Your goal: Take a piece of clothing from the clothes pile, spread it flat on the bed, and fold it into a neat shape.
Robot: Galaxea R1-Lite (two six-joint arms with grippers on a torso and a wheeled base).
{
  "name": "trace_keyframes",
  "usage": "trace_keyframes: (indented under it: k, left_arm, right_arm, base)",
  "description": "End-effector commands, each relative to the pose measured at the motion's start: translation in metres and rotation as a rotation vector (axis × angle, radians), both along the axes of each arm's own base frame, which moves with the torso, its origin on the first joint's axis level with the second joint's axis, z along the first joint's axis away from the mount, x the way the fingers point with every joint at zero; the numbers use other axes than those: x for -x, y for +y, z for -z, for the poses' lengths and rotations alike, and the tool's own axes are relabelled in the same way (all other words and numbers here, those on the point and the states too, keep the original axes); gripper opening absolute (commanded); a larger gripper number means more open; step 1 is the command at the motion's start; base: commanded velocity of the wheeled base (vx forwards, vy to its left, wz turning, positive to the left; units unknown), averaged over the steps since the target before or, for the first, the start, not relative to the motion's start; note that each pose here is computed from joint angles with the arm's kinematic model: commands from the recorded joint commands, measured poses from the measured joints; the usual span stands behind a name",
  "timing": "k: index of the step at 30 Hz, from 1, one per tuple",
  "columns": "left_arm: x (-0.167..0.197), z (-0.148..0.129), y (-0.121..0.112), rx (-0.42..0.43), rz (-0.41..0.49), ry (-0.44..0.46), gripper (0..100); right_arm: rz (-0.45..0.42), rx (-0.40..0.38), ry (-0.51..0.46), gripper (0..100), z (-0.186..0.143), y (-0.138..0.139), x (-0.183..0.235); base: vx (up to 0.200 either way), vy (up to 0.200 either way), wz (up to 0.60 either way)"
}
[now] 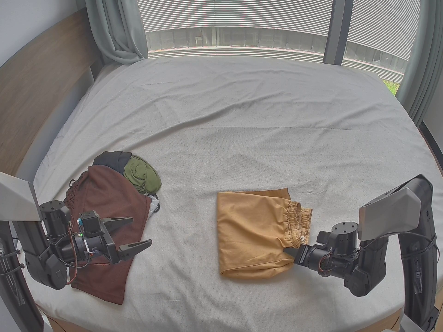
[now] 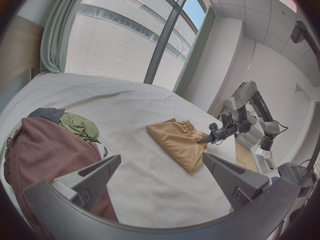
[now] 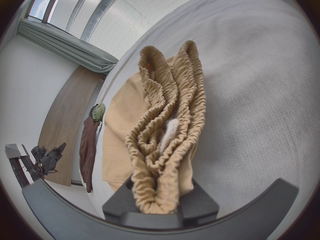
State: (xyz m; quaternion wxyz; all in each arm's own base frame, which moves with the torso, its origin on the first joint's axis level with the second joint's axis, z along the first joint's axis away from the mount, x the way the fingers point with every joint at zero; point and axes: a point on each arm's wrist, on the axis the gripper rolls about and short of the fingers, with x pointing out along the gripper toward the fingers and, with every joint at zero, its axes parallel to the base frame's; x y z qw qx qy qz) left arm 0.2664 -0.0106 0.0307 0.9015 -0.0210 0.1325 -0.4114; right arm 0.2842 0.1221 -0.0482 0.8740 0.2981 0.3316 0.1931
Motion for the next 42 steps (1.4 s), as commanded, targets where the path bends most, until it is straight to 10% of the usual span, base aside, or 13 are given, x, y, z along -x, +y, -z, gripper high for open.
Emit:
trace_keyframes:
  k: [1,42]
  left_arm:
    - [0.001,-0.001,0.000,-0.001,0.000,-0.002,100]
    - [0.005,-0.004,-0.009,-0.003,0.033,-0.009,100]
  right_arm:
    - [-0.007,-0.058,-0.087,0,-0.035,0.005,0.001]
    - [-0.112,-0.237,-0.450,0,-0.121,0.055,-0.033]
  base:
    - [0.000,0.000,0.00]
    - [0.000,0.000,0.00]
